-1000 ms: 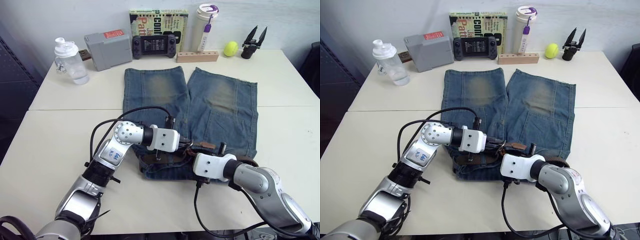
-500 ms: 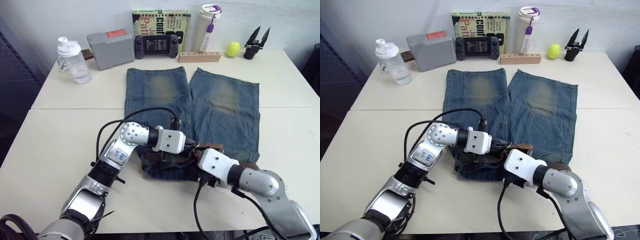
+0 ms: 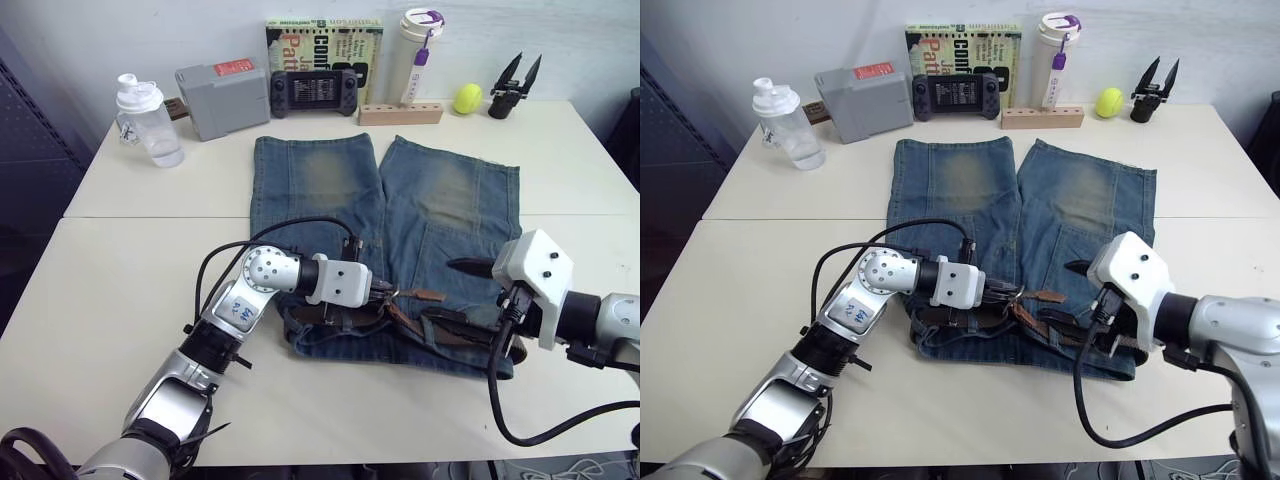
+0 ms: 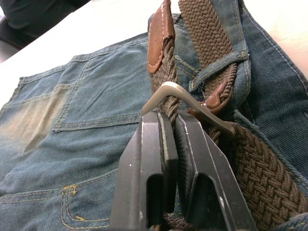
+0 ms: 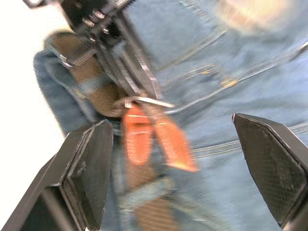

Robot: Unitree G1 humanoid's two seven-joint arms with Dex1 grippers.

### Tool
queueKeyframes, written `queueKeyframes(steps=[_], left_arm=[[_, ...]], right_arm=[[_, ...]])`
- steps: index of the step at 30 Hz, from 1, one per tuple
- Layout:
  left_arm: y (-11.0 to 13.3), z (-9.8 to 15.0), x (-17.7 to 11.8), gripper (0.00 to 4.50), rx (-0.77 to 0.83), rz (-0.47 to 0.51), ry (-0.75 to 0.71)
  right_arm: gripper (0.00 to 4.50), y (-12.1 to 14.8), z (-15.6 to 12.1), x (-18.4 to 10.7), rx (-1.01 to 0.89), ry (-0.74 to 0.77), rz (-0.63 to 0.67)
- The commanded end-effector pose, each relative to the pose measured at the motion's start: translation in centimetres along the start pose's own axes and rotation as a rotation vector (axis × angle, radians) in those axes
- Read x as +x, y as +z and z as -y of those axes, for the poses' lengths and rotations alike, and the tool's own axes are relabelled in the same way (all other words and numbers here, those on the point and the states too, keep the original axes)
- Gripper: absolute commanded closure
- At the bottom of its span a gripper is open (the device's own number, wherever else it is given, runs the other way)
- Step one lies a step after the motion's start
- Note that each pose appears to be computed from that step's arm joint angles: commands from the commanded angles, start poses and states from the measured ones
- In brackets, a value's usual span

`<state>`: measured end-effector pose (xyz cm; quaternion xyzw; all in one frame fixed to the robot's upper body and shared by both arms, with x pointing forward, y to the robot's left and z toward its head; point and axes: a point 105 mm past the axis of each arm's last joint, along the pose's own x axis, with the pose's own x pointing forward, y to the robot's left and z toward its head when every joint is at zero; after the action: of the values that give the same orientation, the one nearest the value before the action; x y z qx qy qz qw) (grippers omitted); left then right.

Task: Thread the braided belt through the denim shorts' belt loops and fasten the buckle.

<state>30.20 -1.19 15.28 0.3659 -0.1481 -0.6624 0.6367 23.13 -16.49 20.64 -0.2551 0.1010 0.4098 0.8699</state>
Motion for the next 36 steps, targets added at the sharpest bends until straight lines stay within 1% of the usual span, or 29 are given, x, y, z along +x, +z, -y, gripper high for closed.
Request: queueKeyframes(steps=[1, 5, 8, 13, 15, 16, 18, 19, 20, 21, 22, 24, 25, 27, 28, 29, 31, 32, 33, 36], left_arm=[[1.2, 0.1, 0.5, 4.50, 0.032, 0.043, -0.004], [1.3, 0.1, 0.5, 4.50, 0.034, 0.043, -0.002], [1.4, 0.1, 0.5, 4.50, 0.036, 0.043, 0.001], [1.4, 0.1, 0.5, 4.50, 0.034, 0.041, 0.006], [1.3, 0.1, 0.4, 4.50, 0.034, 0.038, 0.007], [1.3, 0.0, 0.4, 4.50, 0.033, 0.037, 0.008], [1.3, 0.0, 0.4, 4.50, 0.032, 0.035, 0.009], [1.3, 0.0, 0.4, 4.50, 0.031, 0.035, 0.010], [1.2, 0.1, 0.4, 4.50, 0.031, 0.033, 0.009], [1.2, 0.1, 0.5, 4.50, 0.031, 0.033, 0.009], [1.2, 0.1, 0.5, 4.50, 0.030, 0.033, 0.009], [1.2, 0.1, 0.5, 4.50, 0.031, 0.033, 0.008], [1.2, 0.1, 0.5, 4.50, 0.031, 0.033, 0.009], [1.2, 0.0, 0.5, 4.50, 0.025, 0.032, 0.009], [1.2, -0.1, 0.5, 4.09, 0.018, 0.037, 0.017], [1.3, -0.2, 0.5, 3.84, 0.014, 0.040, 0.023], [1.3, -0.4, 0.1, 3.16, -0.023, 0.050, 0.034], [1.3, -0.4, 0.0, 2.98, -0.031, 0.050, 0.033], [1.2, -0.8, -0.3, 2.46, -0.036, 0.043, 0.059], [1.2, -1.7, -1.7, 1.29, -0.075, 0.045, 0.129]], right_arm=[[0.27, -1.0, -0.3, 1.8, -0.308, -0.017, -0.112], [0.27, -2.2, 0.0, 2.8, -0.383, -0.034, -0.139], [0.27, -2.4, 0.7, 3.5, -0.424, -0.069, -0.134], [0.27, -2.8, 0.9, 3.9, -0.444, -0.066, -0.138], [0.79, -2.7, 0.8, 4.0, -0.444, -0.059, -0.130], [0.97, -2.6, 0.8, 4.1, -0.446, -0.057, -0.127], [1.86, -2.6, 0.4, 4.2, -0.449, -0.044, -0.121], [2.22, -2.5, 0.4, 4.2, -0.450, -0.042, -0.120], [2.40, -2.5, 0.2, 4.2, -0.451, -0.039, -0.118], [3.05, -2.5, 0.1, 4.2, -0.454, -0.036, -0.118], [3.44, -2.5, 0.0, 4.2, -0.456, -0.033, -0.118], [4.37, -2.5, -0.2, 4.3, -0.456, -0.028, -0.120], [4.45, -2.6, -0.2, 4.4, -0.456, -0.026, -0.121], [4.45, -2.7, -0.5, 4.4, -0.450, -0.020, -0.125], [4.49, -2.9, -0.6, 4.5, -0.446, -0.017, -0.129], [4.50, -3.0, -0.6, 4.5, -0.444, -0.015, -0.132], [4.50, -3.2, -0.8, 4.7, -0.440, -0.014, -0.136], [4.50, -3.2, -0.8, 4.7, -0.439, -0.013, -0.137], [4.50, -3.2, -0.9, 4.8, -0.437, -0.014, -0.137], [4.50, -3.4, -0.9, 4.8, -0.435, -0.016, -0.137]])
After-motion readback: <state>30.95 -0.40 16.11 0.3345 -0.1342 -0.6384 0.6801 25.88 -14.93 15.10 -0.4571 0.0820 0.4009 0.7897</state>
